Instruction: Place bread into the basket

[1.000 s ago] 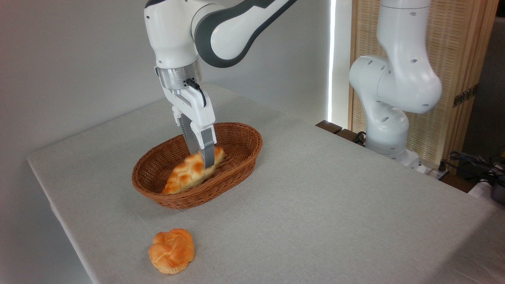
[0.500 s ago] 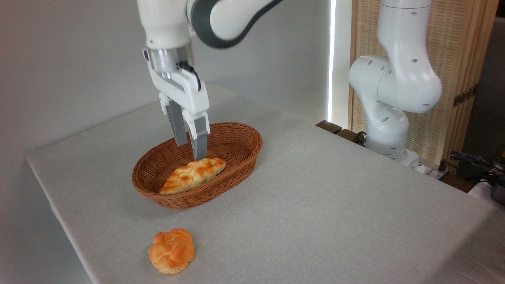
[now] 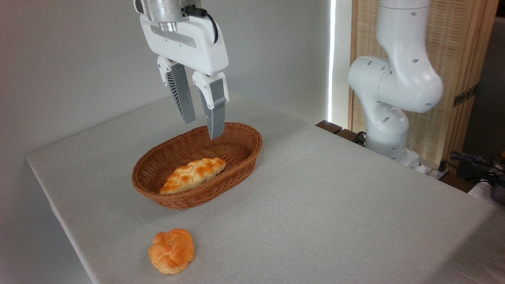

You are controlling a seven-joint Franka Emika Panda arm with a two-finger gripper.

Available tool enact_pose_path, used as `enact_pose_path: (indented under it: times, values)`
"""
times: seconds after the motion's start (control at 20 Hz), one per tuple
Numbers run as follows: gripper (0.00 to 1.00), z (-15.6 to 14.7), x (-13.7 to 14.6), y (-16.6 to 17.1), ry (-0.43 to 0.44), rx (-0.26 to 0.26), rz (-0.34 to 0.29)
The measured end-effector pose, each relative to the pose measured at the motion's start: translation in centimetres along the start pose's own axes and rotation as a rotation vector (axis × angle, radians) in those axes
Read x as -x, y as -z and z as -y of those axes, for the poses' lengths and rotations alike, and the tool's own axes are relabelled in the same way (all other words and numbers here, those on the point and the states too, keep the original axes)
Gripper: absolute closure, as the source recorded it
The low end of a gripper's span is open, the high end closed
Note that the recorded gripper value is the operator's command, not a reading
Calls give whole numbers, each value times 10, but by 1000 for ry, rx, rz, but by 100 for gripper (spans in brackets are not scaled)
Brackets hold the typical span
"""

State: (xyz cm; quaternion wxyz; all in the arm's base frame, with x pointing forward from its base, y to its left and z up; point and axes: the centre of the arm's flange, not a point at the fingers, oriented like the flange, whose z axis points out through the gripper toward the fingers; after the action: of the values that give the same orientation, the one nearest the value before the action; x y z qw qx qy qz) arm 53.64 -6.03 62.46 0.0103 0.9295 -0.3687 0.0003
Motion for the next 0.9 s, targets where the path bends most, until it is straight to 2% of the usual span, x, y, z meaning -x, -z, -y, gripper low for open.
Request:
enact_pose_path:
  times: [0.25, 0.9]
  values:
    - [0, 10, -7, -2, 5, 20, 18]
    - [0, 7, -10, -4, -8, 21, 19]
